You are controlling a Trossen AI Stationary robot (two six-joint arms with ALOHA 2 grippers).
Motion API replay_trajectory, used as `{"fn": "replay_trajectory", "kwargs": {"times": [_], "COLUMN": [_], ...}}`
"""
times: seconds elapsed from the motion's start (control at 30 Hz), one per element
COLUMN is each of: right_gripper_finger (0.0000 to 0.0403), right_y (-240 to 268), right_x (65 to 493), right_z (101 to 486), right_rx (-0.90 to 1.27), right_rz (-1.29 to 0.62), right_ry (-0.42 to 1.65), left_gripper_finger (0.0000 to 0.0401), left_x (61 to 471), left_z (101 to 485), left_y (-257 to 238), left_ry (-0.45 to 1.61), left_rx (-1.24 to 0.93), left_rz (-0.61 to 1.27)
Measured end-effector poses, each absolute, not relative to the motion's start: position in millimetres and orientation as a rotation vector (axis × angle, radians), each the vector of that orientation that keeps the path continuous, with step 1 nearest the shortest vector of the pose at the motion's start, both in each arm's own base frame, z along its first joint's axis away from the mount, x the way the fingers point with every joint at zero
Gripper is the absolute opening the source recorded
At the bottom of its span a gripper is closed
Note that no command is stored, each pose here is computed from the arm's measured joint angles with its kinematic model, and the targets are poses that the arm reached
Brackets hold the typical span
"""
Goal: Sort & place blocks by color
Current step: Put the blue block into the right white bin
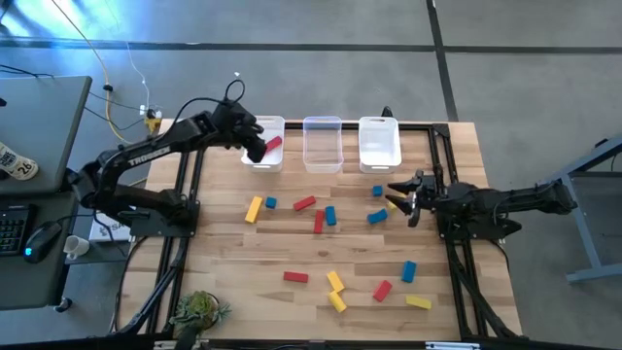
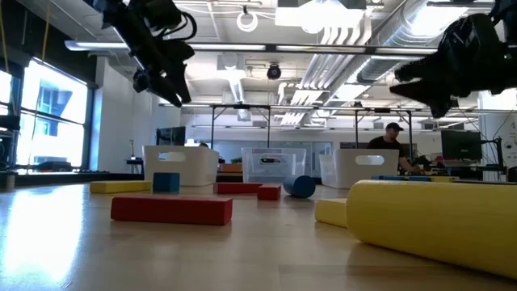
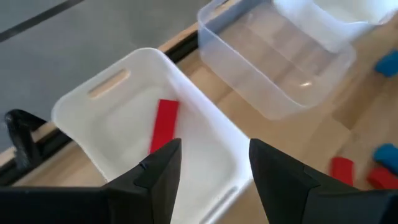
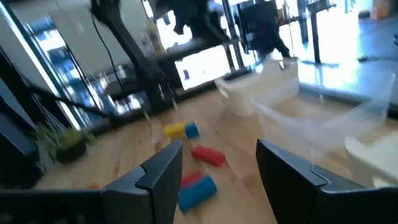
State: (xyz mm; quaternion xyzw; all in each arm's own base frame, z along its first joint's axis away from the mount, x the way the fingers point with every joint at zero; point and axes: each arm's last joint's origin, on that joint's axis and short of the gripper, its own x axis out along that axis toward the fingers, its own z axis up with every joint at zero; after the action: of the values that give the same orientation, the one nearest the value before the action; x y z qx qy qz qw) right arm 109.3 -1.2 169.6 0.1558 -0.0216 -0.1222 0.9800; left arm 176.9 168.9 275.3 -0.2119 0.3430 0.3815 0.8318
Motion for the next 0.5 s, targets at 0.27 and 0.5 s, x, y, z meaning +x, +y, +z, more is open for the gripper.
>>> {"fn": "replay_trajectory", "kwargs": {"times": [0.27,0.5], "right_gripper_finger": [0.0193,0.0193], "right_y": [1,1], "right_x": [104,100], "right_z": [201,239], "right_rx": [0.379,0.337], "right_rz": [-0.082,-0.089], "right_ry": [-0.357,-0.328], "left_gripper_finger": [0.0175,0.0174], "left_x": [186,196], "left_z": [277,274], "left_y": [139,113], "left_ry": [0.797,0.878], "left_rx": [-0.432,-0.398], "left_rz": [0.7,0.592]}}
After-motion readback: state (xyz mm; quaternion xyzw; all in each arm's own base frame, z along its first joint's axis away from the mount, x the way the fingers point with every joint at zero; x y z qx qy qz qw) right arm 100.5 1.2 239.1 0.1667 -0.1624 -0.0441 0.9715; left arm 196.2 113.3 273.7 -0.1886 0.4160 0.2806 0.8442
